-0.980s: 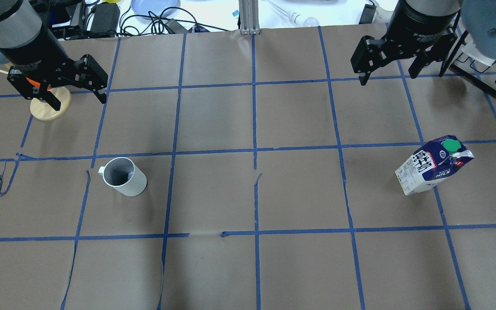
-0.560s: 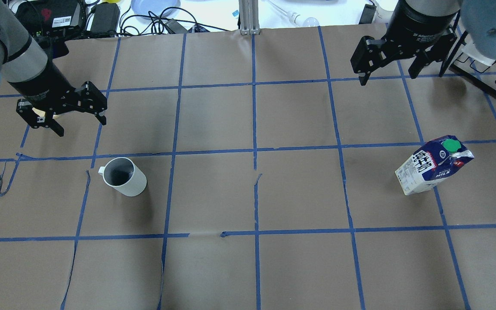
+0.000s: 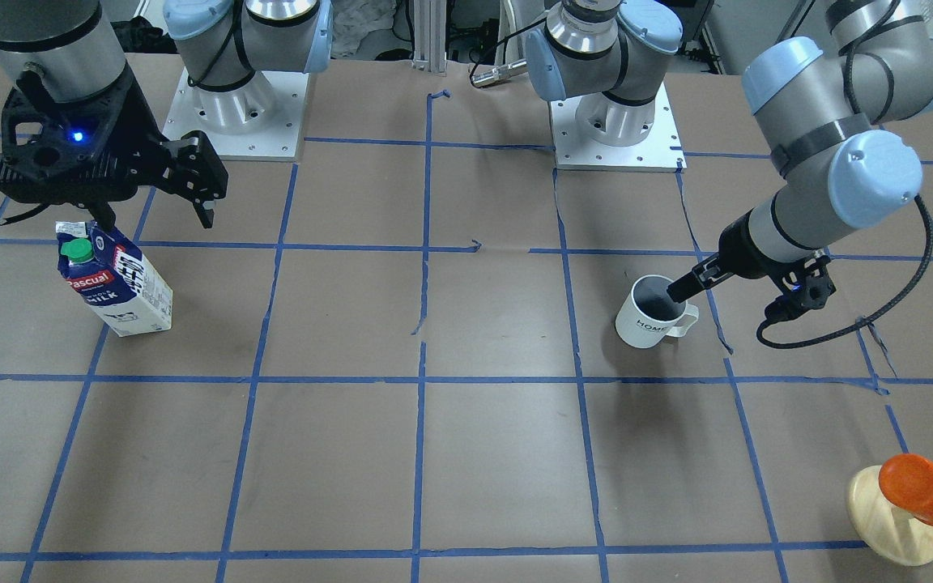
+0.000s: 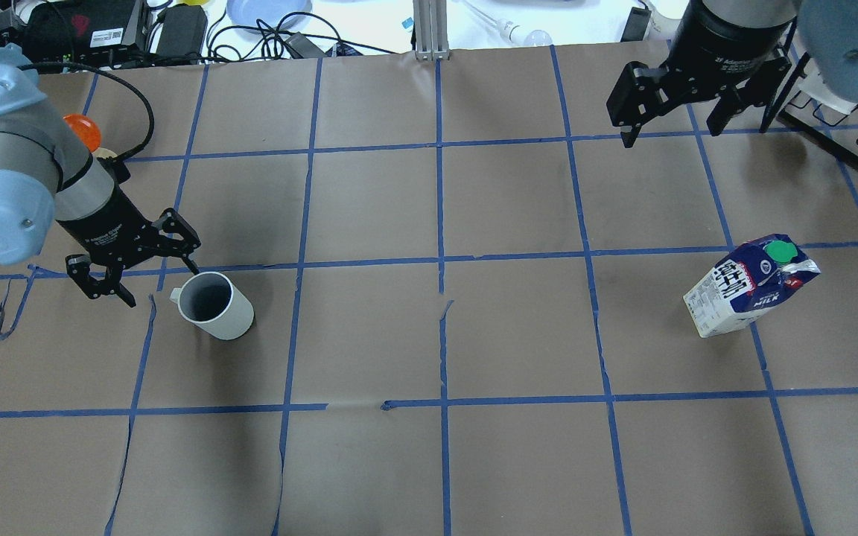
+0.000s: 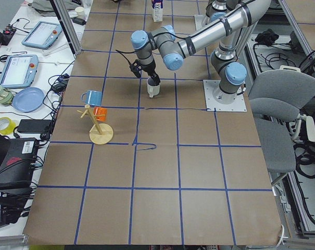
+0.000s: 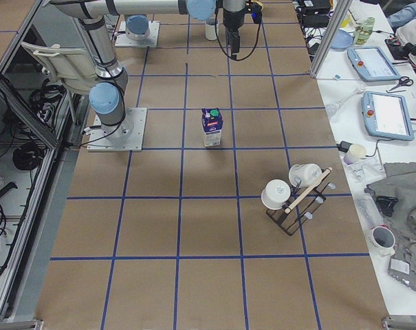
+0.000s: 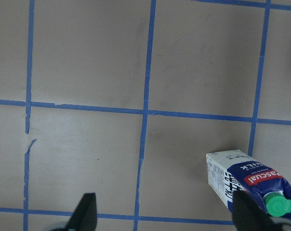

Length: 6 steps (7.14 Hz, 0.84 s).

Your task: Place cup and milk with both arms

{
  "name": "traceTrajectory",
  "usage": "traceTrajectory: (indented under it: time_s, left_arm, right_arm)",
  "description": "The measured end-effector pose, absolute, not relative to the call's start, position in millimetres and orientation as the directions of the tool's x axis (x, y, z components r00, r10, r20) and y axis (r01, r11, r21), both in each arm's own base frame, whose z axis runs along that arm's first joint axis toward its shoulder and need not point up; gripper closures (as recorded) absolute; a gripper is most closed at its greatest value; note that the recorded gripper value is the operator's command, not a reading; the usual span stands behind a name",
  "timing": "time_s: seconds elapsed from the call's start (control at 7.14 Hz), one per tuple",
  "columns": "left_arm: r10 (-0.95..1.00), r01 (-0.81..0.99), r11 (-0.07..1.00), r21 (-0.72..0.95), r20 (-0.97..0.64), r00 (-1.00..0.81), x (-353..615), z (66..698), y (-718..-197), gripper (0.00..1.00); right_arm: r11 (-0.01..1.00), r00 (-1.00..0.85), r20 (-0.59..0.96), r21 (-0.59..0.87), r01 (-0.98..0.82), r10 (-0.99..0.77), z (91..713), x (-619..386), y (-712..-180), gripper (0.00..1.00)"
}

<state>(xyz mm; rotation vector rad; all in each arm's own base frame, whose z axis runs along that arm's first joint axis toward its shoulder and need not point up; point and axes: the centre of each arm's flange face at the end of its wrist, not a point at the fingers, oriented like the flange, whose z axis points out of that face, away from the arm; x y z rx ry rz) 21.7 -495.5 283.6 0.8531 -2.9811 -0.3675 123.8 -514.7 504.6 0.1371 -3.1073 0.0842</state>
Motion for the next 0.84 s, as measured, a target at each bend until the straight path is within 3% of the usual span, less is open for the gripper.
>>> traceTrajectory:
  time_s: [0.42, 0.84]
  left_arm:
    - [-0.529, -0.523, 0.809, 0.269, -0.057, -0.847, 20, 248, -488, 0.0]
    - [-0.527, -0.521, 0.801, 0.294, -0.064, -0.847, 19, 233, -485, 0.95]
  right_arm:
    - [0.995, -0.996, 0.032, -0.052, -0.088, -0.086, 504, 124, -515, 0.0]
    - [0.995, -0.996, 0.031, -0.051, -0.085, -0.083, 504, 124, -514, 0.0]
